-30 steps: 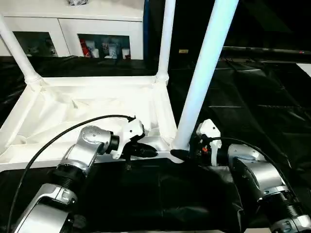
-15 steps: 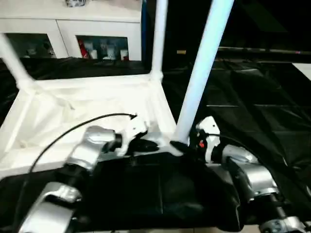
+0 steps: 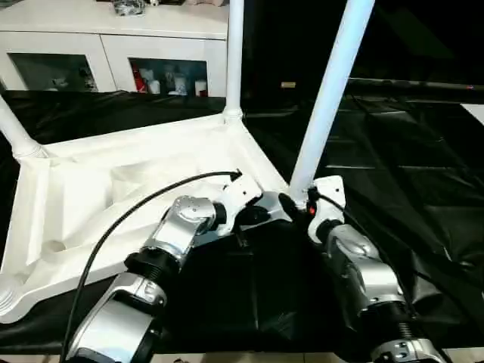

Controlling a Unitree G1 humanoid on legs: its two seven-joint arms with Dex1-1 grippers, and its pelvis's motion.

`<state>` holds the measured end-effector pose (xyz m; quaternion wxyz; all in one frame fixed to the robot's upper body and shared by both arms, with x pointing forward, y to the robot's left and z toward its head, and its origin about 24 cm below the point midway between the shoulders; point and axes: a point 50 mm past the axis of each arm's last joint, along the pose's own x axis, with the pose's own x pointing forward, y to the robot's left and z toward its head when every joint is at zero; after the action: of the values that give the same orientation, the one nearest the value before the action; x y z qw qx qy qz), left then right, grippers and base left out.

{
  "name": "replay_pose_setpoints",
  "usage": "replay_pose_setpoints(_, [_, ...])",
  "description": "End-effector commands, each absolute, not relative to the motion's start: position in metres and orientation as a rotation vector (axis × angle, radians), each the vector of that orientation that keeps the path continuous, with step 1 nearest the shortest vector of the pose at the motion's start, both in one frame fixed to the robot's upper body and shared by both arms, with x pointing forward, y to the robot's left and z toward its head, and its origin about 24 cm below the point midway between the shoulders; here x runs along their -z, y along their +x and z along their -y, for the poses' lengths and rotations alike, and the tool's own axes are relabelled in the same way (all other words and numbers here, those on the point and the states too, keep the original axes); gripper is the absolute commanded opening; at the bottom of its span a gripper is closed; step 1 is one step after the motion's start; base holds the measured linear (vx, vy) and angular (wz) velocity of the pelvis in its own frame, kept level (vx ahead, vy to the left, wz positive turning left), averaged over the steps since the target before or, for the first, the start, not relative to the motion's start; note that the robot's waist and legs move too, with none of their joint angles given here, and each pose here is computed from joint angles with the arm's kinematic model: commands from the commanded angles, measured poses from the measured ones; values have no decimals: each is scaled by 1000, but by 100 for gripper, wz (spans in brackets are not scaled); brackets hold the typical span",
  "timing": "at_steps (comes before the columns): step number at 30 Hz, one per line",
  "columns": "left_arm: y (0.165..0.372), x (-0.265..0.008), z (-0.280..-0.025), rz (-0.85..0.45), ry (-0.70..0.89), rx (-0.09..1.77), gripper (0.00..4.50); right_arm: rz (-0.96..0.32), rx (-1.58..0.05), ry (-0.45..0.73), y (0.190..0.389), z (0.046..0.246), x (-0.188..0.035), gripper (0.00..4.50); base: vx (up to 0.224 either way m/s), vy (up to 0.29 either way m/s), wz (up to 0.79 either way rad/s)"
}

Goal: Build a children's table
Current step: Rotate leg to tighten

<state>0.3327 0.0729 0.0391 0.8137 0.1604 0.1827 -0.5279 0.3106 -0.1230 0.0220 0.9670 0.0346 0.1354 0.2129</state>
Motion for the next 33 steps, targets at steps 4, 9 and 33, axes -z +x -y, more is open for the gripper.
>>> replay_pose_setpoints(4, [318,-29,-84,-427,311,1291,0,-263,-761,10,303,107,-35,383,0,0,0])
replay_pose_setpoints(9, [309,-31,-111,-445,273,1380,0,-299,-952,-42,293,126,-37,383,0,0,0])
replay_pose_setpoints(33, [302,-34,-149,-482,252,1376,0,-370,-1122,-63,284,135,-36,285,0,0,0])
